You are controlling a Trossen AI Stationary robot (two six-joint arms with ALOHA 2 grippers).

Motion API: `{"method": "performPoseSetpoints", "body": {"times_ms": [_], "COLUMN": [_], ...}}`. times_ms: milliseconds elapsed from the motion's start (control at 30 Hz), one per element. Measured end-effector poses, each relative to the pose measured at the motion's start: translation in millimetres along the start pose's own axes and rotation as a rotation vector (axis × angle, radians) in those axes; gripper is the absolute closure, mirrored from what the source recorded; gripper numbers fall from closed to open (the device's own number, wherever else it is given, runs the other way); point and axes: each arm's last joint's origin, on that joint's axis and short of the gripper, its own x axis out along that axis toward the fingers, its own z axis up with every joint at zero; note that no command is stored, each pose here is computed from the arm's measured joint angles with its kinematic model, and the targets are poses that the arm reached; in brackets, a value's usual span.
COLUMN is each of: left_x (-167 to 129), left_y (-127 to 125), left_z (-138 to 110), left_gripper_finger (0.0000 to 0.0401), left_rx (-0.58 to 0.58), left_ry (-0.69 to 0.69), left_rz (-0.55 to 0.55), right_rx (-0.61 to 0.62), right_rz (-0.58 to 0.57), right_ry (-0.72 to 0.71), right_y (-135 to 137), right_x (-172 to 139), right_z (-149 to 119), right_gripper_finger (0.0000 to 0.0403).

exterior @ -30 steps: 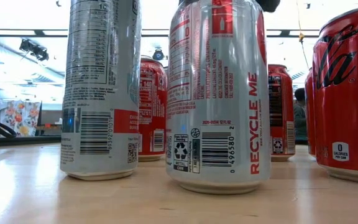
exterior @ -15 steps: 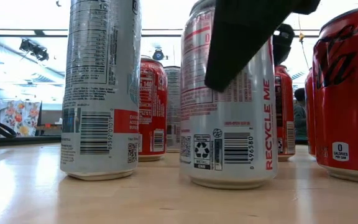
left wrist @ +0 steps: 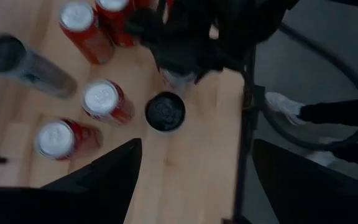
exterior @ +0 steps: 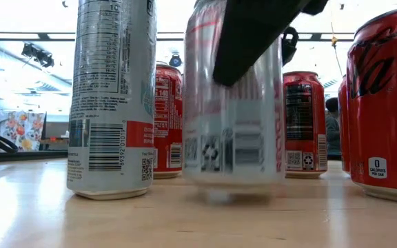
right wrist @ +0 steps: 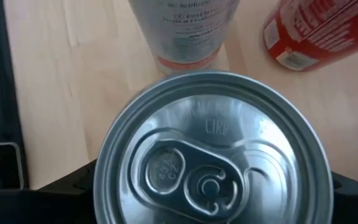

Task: Place canned beverage on shelf
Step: Put the silver soda can aligned with the other silver soda can on the shelf

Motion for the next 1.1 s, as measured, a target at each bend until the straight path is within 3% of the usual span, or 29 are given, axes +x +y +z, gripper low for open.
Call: {"method": "performPoseSetpoints", "body": {"times_ms": [300,433,700,933,1100], "left_x": [5,11,21,29,33], "left_y": [3,15,49,95,135], "left_z": [21,39,68,101,117], "left_gripper_finger": [0.0086,0.0086,0.0086,0.0092,0.0094], "left_rx": [-0.003,-0.004,0.030,-0.071,-0.134], "left_ry": [-0.042,-0.098,-0.160,-0.203,-0.225], "left_rz": [-0.128,-0.130,-0.067,-0.089,-0.016], "right_rx": [-0.142,-0.190,-0.208,-0.282,-0.353], "right_rz": [0.098,0.141,0.107,0.048,0.013], "right_ry": [-0.121,-0.151,-0.170,-0.217,-0.241], "right_y": [-15,-29,-67,-98,-124], "right_x": [-89,-125,-182,-216,-226], "right_z": [11,13,7,3,11], "right_gripper_finger": [0.0089,0.0088,0.0087,0.0086,0.0086]}}
